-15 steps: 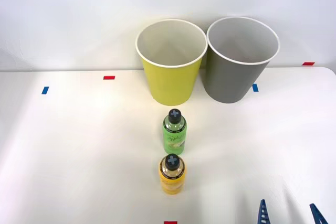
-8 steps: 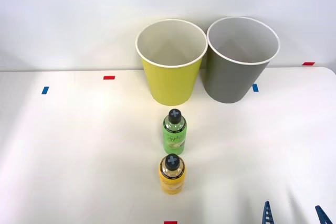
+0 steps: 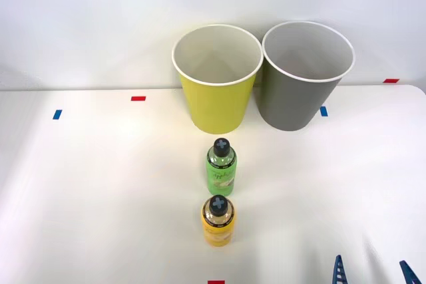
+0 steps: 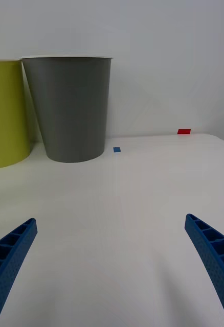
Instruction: Put cans in the gray bin, plastic bottles in the light green bin
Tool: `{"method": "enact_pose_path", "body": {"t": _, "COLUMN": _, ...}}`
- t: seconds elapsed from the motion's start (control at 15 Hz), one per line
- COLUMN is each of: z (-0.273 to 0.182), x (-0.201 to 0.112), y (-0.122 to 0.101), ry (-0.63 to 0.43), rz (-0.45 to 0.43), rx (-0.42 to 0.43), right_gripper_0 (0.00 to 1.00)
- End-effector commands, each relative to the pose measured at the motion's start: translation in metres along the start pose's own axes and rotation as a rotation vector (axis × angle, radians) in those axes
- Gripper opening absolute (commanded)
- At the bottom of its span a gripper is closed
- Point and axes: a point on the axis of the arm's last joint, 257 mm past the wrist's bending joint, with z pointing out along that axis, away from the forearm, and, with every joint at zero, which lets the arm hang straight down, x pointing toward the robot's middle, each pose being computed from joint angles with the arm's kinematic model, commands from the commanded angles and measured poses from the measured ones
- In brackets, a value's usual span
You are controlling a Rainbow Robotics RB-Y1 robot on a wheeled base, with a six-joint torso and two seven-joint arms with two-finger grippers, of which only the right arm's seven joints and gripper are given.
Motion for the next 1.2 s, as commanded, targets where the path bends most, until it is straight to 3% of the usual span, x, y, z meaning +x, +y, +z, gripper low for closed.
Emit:
{"method": "enact_pose_path", "body": {"t": 0.07, "z": 0.0000, "x": 0.0000, "y": 0.0000, "ry": 0.000, "rz": 0.000, "rx": 0.000, "right_gripper_0": 1.00}}
{"method": "enact_pose_path", "body": {"t": 1.2, "z": 0.0000, "x": 0.0000, "y": 0.0000, "ry": 0.000, "rz": 0.000, "rx": 0.000, "right_gripper_0": 1.00}}
